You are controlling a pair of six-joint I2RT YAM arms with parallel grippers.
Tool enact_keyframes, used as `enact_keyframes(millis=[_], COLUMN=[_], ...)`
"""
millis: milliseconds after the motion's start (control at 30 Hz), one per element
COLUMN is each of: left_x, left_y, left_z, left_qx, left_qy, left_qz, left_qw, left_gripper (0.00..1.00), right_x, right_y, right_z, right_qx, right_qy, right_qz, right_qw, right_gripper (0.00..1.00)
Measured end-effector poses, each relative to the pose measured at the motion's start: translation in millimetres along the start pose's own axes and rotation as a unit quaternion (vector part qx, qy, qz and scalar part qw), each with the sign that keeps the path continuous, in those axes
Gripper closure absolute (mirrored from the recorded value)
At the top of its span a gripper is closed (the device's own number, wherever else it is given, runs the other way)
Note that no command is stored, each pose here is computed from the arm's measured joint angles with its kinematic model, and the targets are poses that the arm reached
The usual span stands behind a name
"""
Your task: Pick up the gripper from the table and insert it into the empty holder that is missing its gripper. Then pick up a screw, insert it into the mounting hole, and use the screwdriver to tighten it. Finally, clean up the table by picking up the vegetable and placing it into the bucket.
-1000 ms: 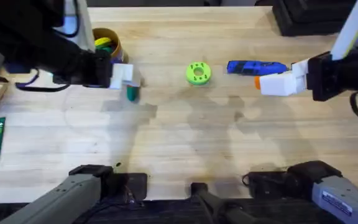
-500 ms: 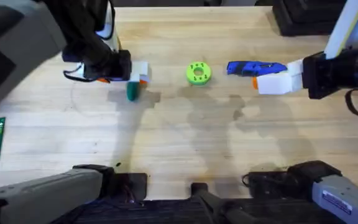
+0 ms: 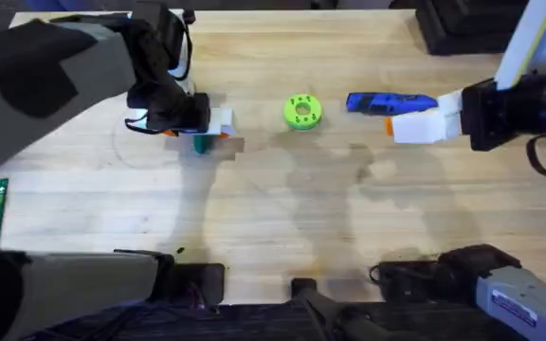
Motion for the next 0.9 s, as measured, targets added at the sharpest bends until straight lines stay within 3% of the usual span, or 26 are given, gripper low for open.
enact_keyframes(millis=[267, 633, 900], left_x=[-18.4, -21.1, -24.2], left_y=[0.8, 1.0, 1.3], left_z=[3.2, 3.1, -2.9], left_qx=[-0.013, -0.017, -0.018], left_qy=[0.029, 0.032, 0.02], left_qz=[0.0, 0.0, -0.001], left_qw=[0.999, 0.999, 1.0], left_gripper=[0.023, 0.293, 0.303], right_x=[0.1, 0.1, 0.0], right_y=[0.0, 0.1, 0.0], right_z=[0.0, 0.0, 0.2], right_qx=[0.0, 0.0, 0.0], right_qy=[0.0, 0.0, 0.001], right_qz=[0.0, 0.0, 0.0], right_qw=[1.0, 1.0, 1.0], right_gripper=[0.012, 0.01, 0.011])
Point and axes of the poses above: each hand's point on the last joint's axis, 136 mm out from that joint toward the fingers, its own x axis back along the fingers, its own y axis along the line the jaws close on, z = x × y, the point moved 3 cm from there along x, back along the fingers, and after that the axes turned 8 degrees about -x, right-handed, at the moved point
